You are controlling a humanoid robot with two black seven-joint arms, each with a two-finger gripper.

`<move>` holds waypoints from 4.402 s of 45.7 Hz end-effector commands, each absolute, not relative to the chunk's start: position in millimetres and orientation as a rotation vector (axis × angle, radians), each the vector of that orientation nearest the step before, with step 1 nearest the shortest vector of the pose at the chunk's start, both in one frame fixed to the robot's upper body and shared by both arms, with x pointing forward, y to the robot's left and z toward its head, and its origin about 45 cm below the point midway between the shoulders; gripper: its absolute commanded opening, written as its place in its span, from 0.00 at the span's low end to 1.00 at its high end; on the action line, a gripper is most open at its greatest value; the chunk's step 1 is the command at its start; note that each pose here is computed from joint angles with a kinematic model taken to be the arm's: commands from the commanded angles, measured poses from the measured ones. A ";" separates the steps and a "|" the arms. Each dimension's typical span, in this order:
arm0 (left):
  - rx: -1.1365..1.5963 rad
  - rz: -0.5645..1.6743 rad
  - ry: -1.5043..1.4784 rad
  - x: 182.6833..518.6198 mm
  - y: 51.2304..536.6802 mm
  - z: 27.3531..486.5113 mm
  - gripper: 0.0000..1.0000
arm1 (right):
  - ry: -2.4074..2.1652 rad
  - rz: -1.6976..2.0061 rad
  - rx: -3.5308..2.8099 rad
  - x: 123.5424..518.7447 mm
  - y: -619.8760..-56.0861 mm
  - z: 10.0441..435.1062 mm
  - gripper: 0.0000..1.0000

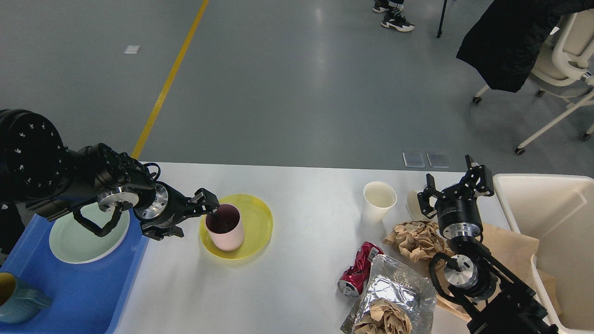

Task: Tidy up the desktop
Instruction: 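Reach the left gripper to the pink cup and grasp it, then lift the pink cup off the yellow plate and place it on the tray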

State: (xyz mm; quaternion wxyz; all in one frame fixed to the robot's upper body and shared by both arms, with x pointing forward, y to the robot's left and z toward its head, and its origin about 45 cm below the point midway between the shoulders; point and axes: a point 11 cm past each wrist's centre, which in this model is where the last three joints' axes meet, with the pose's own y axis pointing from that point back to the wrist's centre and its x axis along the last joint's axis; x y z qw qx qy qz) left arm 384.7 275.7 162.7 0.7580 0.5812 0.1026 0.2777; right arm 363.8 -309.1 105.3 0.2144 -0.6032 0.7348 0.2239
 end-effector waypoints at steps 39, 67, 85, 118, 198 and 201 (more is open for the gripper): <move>1.266 0.657 0.143 379.5 250.6 115.2 0.90 | 2.038 0.621 -1.673 363.9 -309.1 105.5 1.00; 1.359 0.752 0.149 375.2 258.7 104.1 0.59 | 2.038 0.621 -1.673 363.9 -309.1 105.5 1.00; 1.357 0.754 0.176 374.5 254.3 104.2 0.29 | 2.038 0.621 -1.673 363.9 -309.1 105.5 1.00; 1.349 0.772 0.180 386.4 250.2 135.1 0.00 | 2.038 0.621 -1.673 363.9 -309.1 105.5 1.00; 1.570 0.648 0.290 242.5 483.9 185.2 0.00 | 2.043 0.620 -1.673 363.6 -310.4 104.9 1.00; 1.571 0.642 0.309 235.6 488.3 168.1 0.00 | 2.042 0.622 -1.672 363.6 -309.7 104.7 1.00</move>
